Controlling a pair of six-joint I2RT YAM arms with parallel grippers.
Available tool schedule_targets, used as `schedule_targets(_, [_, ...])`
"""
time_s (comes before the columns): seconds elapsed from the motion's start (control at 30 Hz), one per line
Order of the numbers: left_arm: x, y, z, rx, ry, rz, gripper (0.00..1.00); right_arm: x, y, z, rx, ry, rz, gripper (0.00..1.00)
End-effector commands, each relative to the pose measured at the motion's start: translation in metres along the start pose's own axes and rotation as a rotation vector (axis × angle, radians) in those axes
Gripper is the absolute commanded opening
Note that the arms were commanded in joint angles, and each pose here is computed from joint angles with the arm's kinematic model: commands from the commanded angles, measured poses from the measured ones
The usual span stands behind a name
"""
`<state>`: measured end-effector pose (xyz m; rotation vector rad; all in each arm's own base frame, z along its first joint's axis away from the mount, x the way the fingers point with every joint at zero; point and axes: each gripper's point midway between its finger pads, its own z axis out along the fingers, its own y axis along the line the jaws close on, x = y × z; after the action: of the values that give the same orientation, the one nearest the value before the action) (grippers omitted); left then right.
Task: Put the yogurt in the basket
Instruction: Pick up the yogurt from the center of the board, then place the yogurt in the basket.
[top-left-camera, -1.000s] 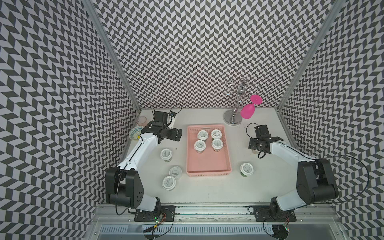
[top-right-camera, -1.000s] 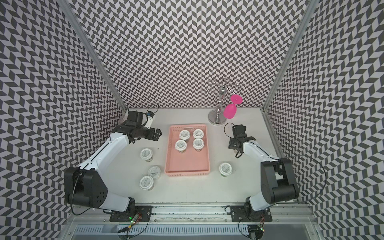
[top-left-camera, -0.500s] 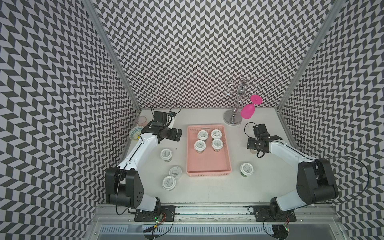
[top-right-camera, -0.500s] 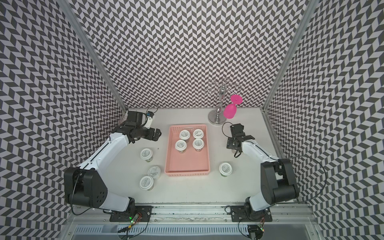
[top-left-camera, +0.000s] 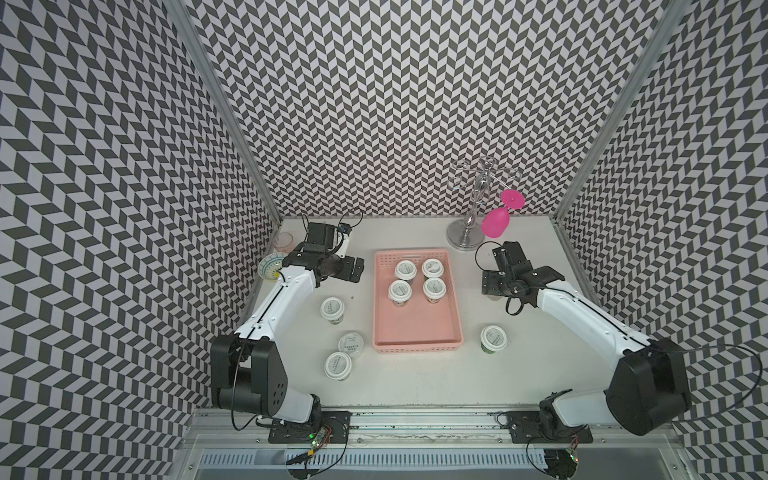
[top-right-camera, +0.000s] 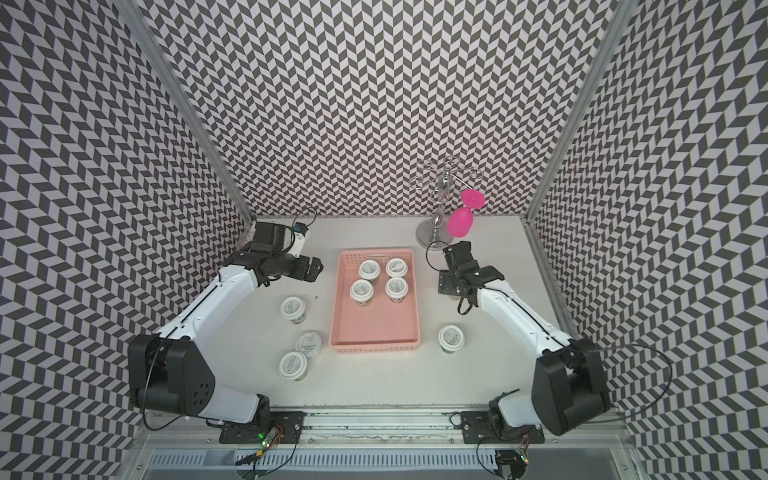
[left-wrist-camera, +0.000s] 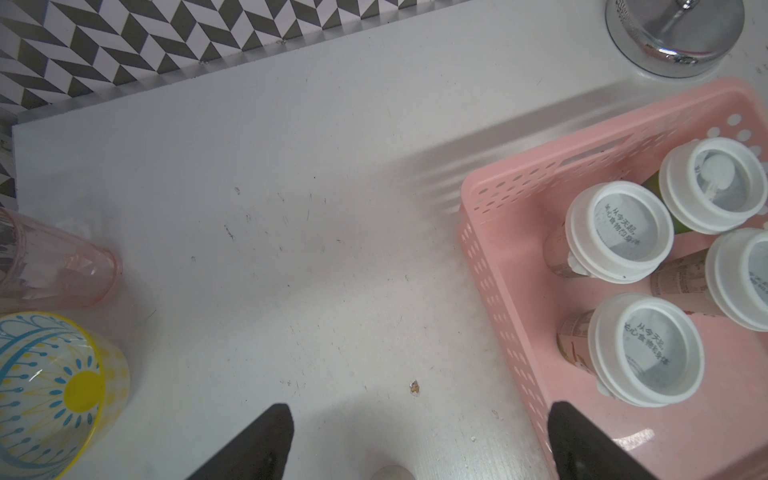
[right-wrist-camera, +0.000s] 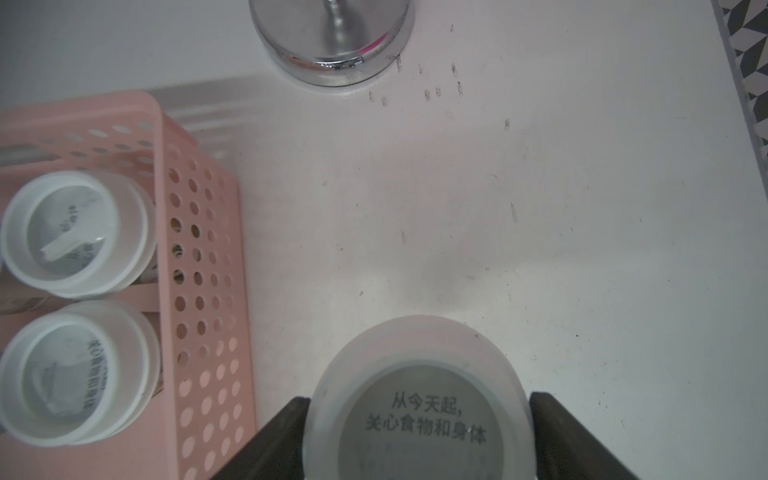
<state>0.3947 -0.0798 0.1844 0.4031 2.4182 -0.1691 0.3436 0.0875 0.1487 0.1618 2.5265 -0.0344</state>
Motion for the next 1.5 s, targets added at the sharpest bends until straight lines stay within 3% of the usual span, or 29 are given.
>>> schedule_targets(0.0, [-0.009, 0.0, -0.012, 0.005, -0.052, 0.001, 0.99, -0.002, 0.009, -0.022, -0.032, -0.016, -0.001, 0.83])
schedule_targets(0.77, [-0.007, 0.008, -0.013, -0.009, -0.055, -0.012, 0.99, 0.032, 0.133, -0.077, -0.24, 0.006, -0.16, 0.82])
schedule_targets(1.0, [-0.006, 0.009, -0.013, -0.008, -0.053, -0.015, 0.99, 0.053, 0.166, -0.064, -0.269, 0.04, -0.223, 0.82])
schedule_targets(1.47, [-0.005, 0.01, -0.011, -0.005, -0.05, -0.02, 0.99, 0.079, 0.18, -0.02, -0.237, 0.084, -0.275, 0.81])
